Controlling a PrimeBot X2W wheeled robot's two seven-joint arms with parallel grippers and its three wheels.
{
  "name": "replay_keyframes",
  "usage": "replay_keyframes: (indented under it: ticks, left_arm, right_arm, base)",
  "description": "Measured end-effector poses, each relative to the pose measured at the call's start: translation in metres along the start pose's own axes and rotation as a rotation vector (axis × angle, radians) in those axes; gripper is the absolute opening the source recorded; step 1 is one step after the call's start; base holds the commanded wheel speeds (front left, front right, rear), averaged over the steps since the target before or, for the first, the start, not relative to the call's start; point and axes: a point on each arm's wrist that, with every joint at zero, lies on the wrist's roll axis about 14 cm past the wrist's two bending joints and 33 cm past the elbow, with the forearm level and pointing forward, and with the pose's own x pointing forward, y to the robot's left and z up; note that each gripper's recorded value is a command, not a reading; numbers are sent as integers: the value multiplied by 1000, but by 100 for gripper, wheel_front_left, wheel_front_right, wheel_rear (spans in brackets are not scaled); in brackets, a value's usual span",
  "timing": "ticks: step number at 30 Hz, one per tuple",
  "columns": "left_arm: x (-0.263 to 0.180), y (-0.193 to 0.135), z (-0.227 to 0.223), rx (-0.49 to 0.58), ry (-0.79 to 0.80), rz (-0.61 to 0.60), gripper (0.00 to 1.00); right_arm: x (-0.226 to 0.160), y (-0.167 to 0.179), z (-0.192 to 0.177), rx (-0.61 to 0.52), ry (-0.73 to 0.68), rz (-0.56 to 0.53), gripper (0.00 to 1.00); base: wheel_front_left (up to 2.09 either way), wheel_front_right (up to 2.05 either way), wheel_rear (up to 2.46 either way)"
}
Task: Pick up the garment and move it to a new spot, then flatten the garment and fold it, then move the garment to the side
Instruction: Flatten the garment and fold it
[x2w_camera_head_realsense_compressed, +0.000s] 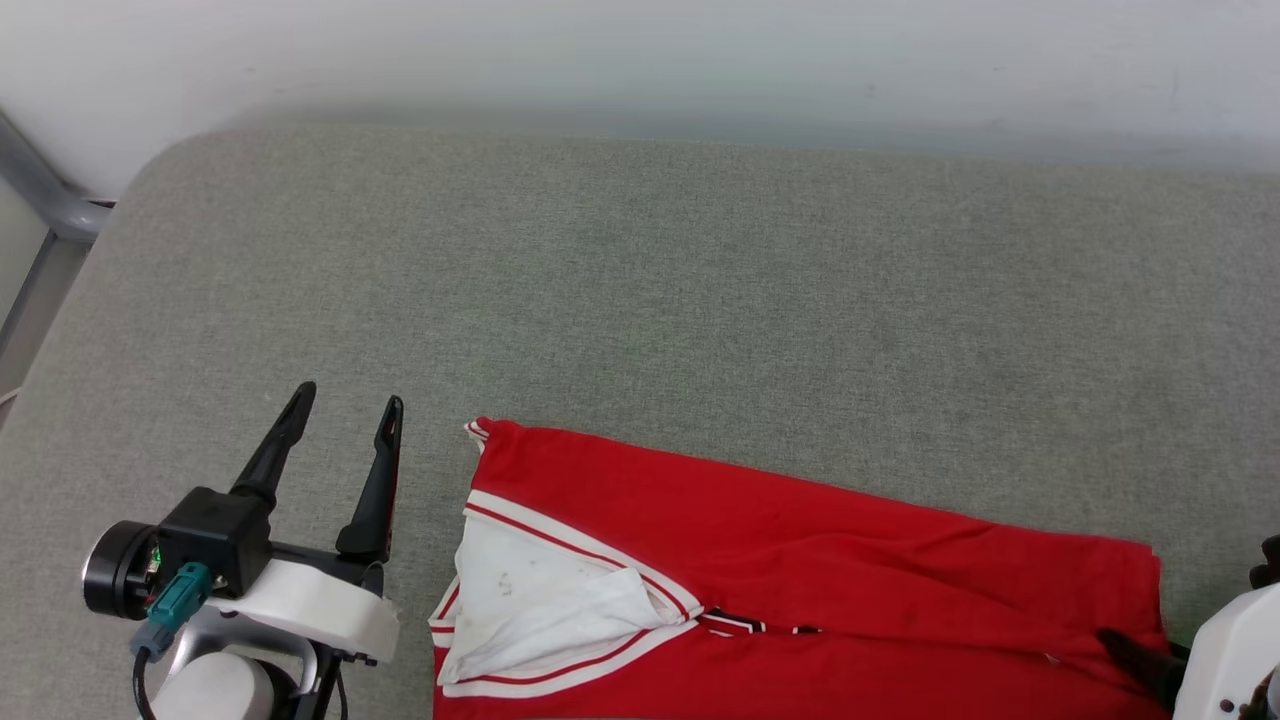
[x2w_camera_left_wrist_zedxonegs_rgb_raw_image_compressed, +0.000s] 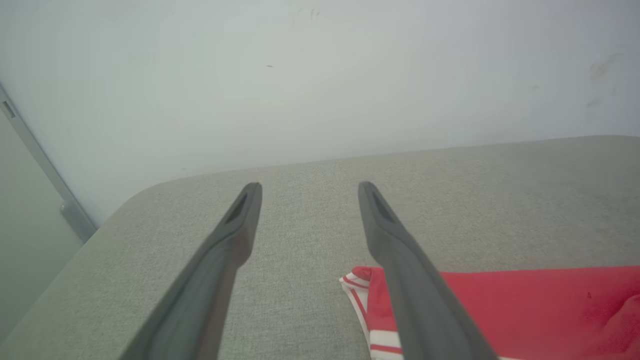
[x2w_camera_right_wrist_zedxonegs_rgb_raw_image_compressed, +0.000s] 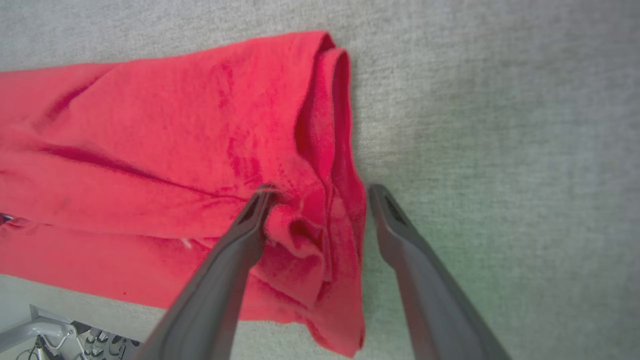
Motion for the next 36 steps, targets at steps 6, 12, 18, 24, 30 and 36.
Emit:
replay_keyframes:
  ticks: [6,12,18,24,30,36]
  left_arm:
    - [0,4,-4,-8,-1,6,100]
    - [4,6,-10,-10,4,6,100]
    - [6,6,-13,-11,5,-1,100]
    - [6,5,-13,-8,2,-9,100]
    - [4,6,-15,-12,3,-4,100]
    - [1,6,-14,-11,-2,-6,100]
  right_arm:
    - [9,8,-13,23,56,16,100]
    - [18,26,-21,32,73,69,100]
    - [25,40,-22,39,67,109,100]
    - [30,43,-22,30,50,115,0]
    - [29,45,-16,28,4,129,0]
    - [19,24,1,16,-65,85,0]
  base:
    - [0,0,0]
    - [0,0,0]
    - [0,0,0]
    - [0,0,0]
    - [0,0,0]
    - [0,0,0]
